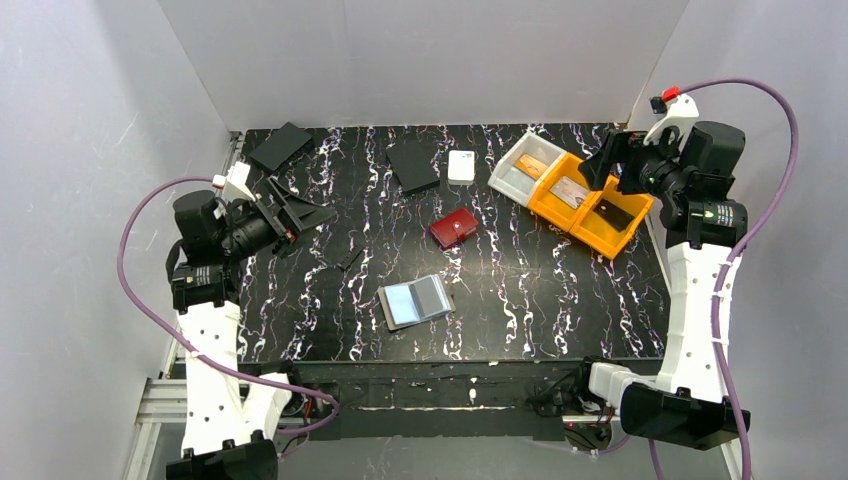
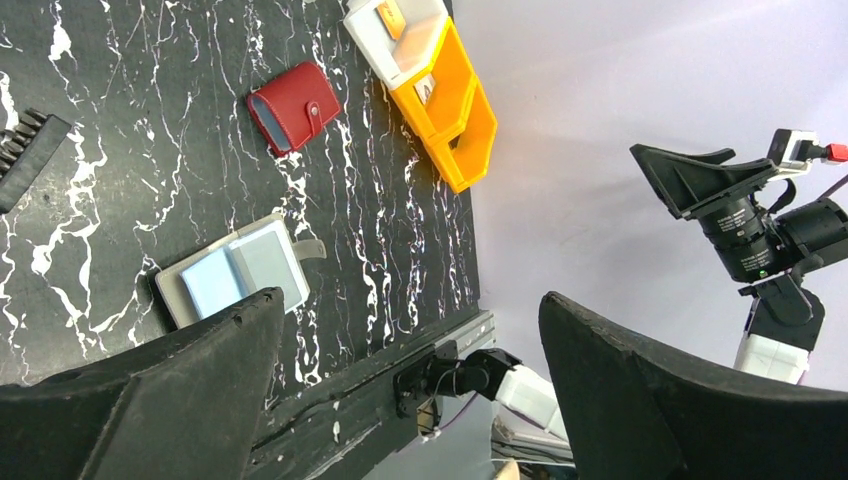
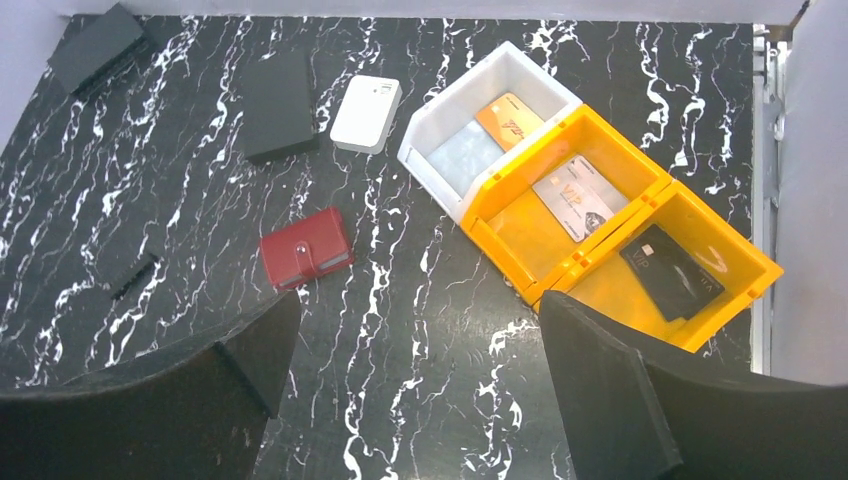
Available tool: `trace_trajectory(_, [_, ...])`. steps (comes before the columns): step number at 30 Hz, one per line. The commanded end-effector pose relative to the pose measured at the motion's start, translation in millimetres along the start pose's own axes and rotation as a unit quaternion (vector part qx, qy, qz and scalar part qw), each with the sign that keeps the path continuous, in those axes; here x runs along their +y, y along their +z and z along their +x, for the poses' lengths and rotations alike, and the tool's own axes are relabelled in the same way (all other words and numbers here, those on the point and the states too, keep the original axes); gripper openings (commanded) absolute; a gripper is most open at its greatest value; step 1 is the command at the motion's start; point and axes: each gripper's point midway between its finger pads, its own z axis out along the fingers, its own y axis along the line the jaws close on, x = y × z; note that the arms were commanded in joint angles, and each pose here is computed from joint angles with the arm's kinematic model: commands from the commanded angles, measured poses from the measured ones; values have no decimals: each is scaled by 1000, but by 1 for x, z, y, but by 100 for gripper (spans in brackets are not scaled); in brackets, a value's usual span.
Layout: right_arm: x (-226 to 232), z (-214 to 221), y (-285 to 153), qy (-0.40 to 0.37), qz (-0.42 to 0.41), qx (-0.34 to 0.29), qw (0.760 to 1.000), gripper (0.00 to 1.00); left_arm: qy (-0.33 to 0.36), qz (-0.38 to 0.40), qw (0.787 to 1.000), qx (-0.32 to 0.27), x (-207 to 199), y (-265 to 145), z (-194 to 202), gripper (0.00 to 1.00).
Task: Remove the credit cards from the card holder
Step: Reset both arms
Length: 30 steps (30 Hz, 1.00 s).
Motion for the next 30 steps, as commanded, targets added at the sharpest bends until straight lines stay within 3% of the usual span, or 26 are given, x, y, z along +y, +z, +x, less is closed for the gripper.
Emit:
trace_trajectory(1, [-2, -21, -8, 14, 23, -45, 999, 98, 24, 7, 1000, 0, -16, -10, 3, 98])
trace_trajectory(30, [-12, -19, -5, 22, 48, -54, 997, 100, 45, 21, 999, 16, -17, -10, 15, 99])
